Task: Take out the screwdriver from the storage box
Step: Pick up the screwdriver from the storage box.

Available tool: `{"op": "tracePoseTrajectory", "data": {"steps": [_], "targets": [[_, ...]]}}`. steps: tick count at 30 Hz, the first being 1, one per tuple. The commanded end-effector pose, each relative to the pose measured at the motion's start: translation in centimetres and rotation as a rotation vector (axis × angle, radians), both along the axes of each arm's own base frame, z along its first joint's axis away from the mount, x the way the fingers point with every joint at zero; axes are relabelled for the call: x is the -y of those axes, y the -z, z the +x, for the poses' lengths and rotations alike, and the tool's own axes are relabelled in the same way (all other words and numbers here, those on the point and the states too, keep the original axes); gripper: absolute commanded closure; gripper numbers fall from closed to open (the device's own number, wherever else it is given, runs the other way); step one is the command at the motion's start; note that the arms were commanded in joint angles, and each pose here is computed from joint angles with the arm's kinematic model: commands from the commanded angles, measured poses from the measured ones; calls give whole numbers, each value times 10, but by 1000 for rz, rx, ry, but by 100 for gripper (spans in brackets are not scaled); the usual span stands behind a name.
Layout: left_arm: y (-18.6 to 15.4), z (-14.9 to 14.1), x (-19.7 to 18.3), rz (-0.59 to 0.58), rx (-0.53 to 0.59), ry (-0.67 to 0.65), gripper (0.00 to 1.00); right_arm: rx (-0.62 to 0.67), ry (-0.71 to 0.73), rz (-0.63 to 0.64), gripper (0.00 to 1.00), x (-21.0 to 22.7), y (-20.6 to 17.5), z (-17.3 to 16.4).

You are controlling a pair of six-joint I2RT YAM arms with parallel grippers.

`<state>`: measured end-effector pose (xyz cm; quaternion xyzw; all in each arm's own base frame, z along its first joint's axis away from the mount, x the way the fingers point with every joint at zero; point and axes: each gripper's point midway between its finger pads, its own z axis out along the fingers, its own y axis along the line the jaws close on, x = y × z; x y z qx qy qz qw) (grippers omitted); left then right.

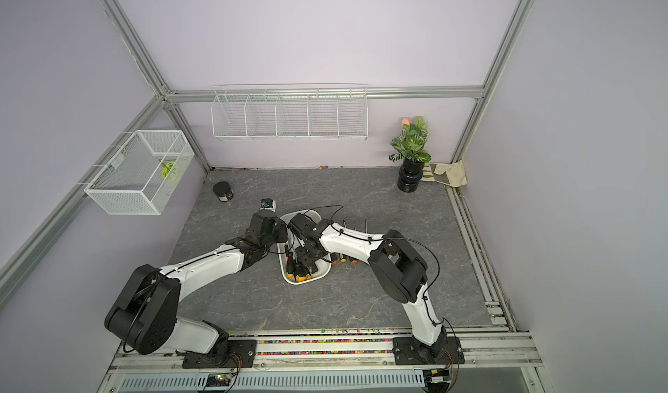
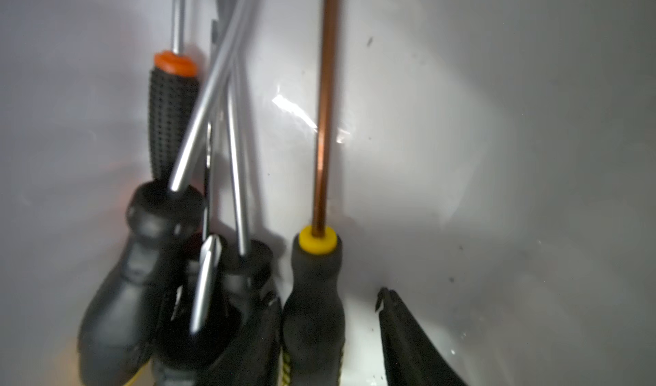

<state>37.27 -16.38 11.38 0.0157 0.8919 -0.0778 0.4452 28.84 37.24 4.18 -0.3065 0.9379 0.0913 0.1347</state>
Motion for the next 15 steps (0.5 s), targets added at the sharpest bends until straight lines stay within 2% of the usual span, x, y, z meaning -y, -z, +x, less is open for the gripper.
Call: {"op": "tracePoseTrajectory", "data": {"steps": [1,7,10,15], "targets": [[-5,1,2,-10,19,6,100,-46,-17,-84,52,12,18,-1],[-4,1,2,-6,19,5,100,-50,-8,-85,57,15,18,2],[-4,2,2,-3,17,6,100,-50,-3,-71,66,16,15,3],[-1,2,3,0,13,7,100,-57,-2,-53,87,15,12,2]]}}
